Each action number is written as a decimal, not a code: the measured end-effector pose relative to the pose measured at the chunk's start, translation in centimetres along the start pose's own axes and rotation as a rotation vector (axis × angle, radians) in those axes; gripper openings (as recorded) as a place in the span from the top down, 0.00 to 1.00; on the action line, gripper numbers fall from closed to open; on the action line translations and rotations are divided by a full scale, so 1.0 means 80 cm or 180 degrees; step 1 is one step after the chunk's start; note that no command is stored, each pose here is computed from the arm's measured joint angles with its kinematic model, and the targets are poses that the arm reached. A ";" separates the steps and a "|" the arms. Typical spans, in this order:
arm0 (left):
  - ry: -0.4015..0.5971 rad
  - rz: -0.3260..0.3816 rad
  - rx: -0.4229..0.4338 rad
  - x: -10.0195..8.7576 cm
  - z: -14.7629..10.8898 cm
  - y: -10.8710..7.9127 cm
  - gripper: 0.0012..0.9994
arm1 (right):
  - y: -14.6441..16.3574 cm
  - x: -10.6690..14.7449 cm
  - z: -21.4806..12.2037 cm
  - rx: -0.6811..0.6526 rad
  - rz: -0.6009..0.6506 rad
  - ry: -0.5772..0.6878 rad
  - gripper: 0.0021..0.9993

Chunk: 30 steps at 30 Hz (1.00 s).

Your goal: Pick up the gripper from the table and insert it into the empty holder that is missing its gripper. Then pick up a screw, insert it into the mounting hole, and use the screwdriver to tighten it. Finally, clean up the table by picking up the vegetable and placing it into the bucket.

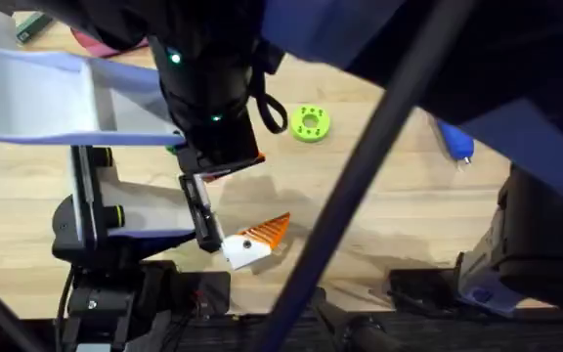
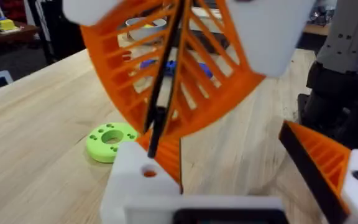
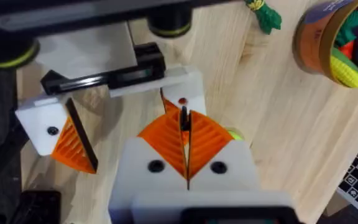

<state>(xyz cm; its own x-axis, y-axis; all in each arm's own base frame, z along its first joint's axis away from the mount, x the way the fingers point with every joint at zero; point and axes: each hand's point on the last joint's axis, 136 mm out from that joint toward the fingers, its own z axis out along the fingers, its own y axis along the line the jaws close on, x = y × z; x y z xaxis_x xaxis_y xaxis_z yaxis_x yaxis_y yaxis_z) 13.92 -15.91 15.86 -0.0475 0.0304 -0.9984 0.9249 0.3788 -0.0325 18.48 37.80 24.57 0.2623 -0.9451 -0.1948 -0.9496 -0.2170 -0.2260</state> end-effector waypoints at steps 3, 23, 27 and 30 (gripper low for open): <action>0.0000 -0.0001 0.0000 0.000 0.000 0.000 0.01 | 0.000 0.000 0.001 -0.0004 -0.0001 0.0005 1.00; 0.0000 -0.0001 0.0001 0.000 0.000 0.000 0.01 | 0.000 0.000 0.011 -0.0044 -0.0005 0.0053 1.00; 0.0000 -0.0001 0.0000 0.000 0.000 0.000 0.01 | 0.001 0.000 0.011 -0.0048 -0.0005 0.0058 1.00; 0.0000 -0.0001 0.0000 0.000 0.000 0.000 0.01 | 0.001 0.001 0.011 -0.0053 -0.0006 0.0065 1.00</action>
<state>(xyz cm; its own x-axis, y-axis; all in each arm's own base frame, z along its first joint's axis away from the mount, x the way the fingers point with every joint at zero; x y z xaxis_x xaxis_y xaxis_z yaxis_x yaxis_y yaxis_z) 13.91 -15.91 15.85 -0.0479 0.0304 -0.9984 0.9249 0.3788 -0.0328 18.55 37.94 23.68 0.2606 -0.9494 -0.1750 -0.9519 -0.2225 -0.2105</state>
